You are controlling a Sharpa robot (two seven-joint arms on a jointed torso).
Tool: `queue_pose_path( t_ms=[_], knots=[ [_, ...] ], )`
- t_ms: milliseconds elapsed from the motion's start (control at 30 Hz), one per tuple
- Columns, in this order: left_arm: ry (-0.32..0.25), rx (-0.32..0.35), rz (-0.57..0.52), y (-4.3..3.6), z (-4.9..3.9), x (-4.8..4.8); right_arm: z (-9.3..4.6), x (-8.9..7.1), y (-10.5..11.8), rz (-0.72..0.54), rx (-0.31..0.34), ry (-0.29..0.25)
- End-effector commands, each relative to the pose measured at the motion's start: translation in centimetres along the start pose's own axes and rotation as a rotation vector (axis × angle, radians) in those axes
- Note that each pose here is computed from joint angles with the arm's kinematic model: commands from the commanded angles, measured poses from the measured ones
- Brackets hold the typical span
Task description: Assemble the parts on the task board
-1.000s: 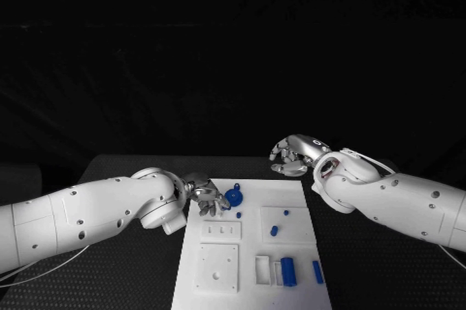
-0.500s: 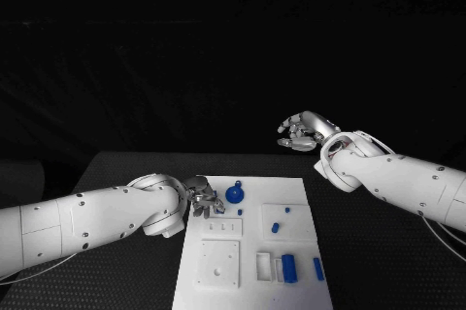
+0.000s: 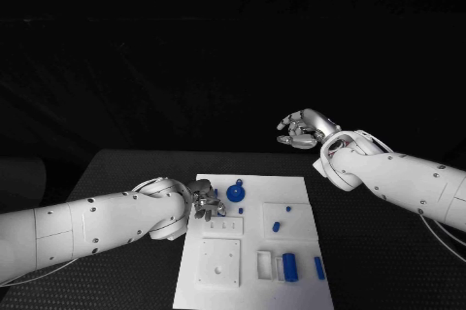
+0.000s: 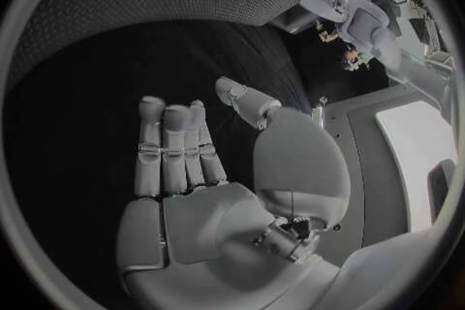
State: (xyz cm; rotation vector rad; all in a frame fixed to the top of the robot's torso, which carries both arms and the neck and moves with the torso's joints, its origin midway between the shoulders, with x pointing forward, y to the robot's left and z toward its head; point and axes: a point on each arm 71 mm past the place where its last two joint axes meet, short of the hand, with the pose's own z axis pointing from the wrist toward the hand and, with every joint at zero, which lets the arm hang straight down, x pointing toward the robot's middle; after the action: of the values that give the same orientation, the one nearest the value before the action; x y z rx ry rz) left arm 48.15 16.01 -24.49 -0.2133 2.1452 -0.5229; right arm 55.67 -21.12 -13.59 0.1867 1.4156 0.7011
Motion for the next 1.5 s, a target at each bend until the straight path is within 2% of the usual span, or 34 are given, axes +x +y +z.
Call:
queue_pose_path(
  t_ms=[33, 400, 867, 1500],
  knots=[
    [-0.005, 0.005, 0.038, -0.04, 0.09, 0.38, 0.0, 0.0, 0.2, 0.007, -0.012, -0.004],
    [0.018, 0.01, 0.066, -0.17, 0.12, 1.18, 0.0, 0.0, 0.2, 0.008, -0.011, 0.0],
    [0.045, 0.0, 0.075, 0.09, 0.27, 1.91, 0.0, 0.0, 0.2, 0.008, -0.01, 0.005],
    [0.049, -0.005, 0.083, 0.33, 0.54, 2.48, -0.1, 0.0, 0.2, 0.008, -0.012, 0.003]
  ],
)
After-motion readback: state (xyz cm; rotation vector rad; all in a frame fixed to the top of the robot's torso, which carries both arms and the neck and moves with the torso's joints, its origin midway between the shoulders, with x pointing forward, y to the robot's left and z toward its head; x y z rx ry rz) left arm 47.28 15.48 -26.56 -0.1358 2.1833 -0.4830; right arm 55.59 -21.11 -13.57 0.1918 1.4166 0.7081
